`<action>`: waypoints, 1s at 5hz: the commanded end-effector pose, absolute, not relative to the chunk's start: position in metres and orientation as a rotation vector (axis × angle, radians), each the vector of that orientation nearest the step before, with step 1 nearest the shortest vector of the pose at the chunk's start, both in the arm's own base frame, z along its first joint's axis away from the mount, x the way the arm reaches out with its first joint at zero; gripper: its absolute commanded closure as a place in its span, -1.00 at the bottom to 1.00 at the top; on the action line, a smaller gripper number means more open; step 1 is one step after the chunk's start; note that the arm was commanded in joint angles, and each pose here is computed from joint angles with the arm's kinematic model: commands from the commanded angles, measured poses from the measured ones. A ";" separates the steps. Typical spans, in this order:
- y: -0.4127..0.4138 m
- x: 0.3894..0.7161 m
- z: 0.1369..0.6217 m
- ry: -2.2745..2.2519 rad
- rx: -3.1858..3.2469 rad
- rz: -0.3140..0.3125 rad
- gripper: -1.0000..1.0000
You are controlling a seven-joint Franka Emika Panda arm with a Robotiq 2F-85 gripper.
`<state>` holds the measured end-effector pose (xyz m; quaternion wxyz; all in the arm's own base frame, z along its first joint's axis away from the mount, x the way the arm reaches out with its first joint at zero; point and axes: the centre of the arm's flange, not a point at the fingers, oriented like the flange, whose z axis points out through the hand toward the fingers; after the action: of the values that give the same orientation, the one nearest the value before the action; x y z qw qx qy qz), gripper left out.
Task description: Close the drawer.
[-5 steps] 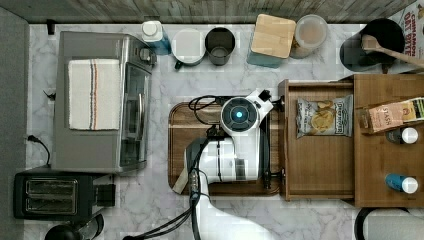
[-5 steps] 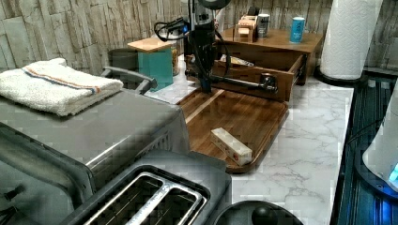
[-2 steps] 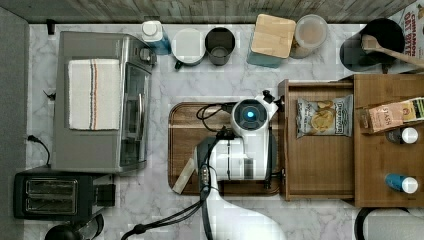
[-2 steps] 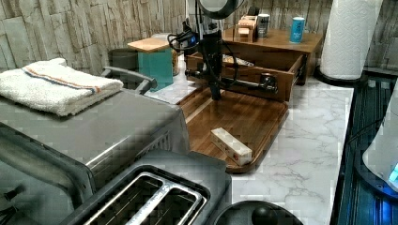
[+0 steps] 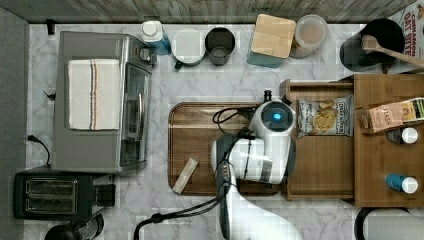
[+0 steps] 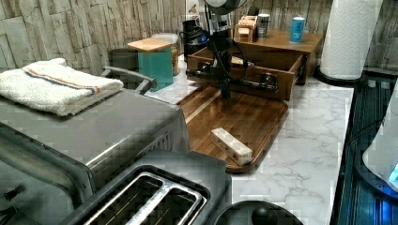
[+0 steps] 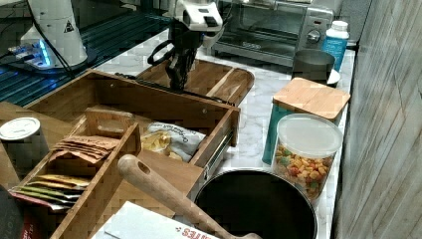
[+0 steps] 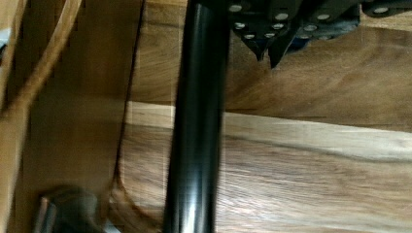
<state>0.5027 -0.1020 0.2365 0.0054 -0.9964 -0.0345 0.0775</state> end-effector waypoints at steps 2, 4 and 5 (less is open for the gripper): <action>-0.327 0.501 0.315 -0.054 -3.284 -0.098 1.00; -0.424 0.501 0.312 -0.095 -3.253 -0.167 1.00; -0.442 0.499 0.315 -0.095 -3.282 -0.214 1.00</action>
<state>0.5008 -0.3134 0.2388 0.0275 -0.9957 -0.0828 0.0309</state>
